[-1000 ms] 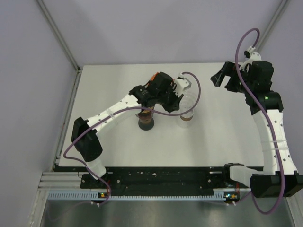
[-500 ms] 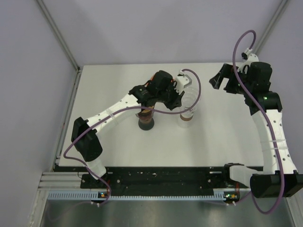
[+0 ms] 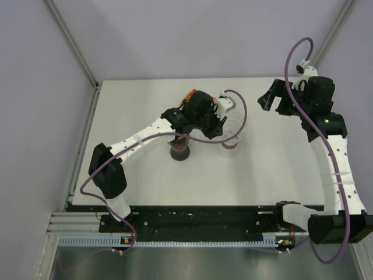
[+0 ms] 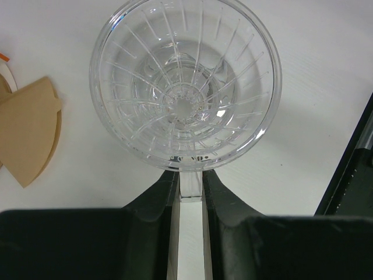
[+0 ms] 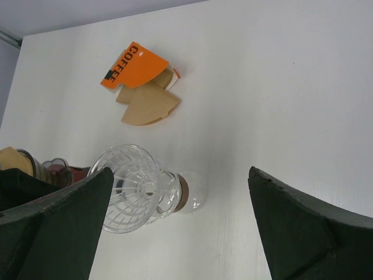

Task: Place the coffee filter in the dripper

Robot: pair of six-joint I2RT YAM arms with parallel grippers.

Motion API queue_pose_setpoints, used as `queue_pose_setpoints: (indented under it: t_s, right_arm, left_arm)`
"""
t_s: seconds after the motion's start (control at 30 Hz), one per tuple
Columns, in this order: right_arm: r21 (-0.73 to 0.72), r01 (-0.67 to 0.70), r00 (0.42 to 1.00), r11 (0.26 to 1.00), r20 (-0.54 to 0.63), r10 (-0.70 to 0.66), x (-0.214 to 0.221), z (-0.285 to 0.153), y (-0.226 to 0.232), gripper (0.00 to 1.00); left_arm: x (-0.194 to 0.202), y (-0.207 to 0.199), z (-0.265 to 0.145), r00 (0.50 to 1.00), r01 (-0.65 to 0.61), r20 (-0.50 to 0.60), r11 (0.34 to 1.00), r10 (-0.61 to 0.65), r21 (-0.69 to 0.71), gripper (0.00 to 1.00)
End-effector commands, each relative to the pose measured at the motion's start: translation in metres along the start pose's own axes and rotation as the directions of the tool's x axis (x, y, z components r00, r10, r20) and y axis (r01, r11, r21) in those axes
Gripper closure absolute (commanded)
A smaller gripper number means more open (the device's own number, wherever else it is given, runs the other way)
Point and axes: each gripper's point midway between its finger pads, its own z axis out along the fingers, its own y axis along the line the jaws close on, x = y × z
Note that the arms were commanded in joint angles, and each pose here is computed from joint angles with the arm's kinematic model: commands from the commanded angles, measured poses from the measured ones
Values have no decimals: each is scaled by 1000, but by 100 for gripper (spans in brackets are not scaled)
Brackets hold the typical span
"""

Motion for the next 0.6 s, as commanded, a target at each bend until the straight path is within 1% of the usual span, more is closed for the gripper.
queue_pose_setpoints:
  t_s: [0.0, 0.37, 0.57]
  right_arm:
    - [-9, 33, 998, 999, 49, -33, -13, -8, 3, 2]
    - [-10, 47, 998, 999, 51, -46, -14, -9, 4, 2]
    - [-9, 58, 997, 998, 55, -57, -14, -11, 4, 1]
  left_arm:
    - [-25, 3, -3, 995, -9, 98, 1000, 8, 2, 100]
    - [-1, 1, 3, 999, 3, 54, 999, -4, 32, 100]
    - [1, 2, 2, 999, 0, 48, 1000, -1, 20, 100]
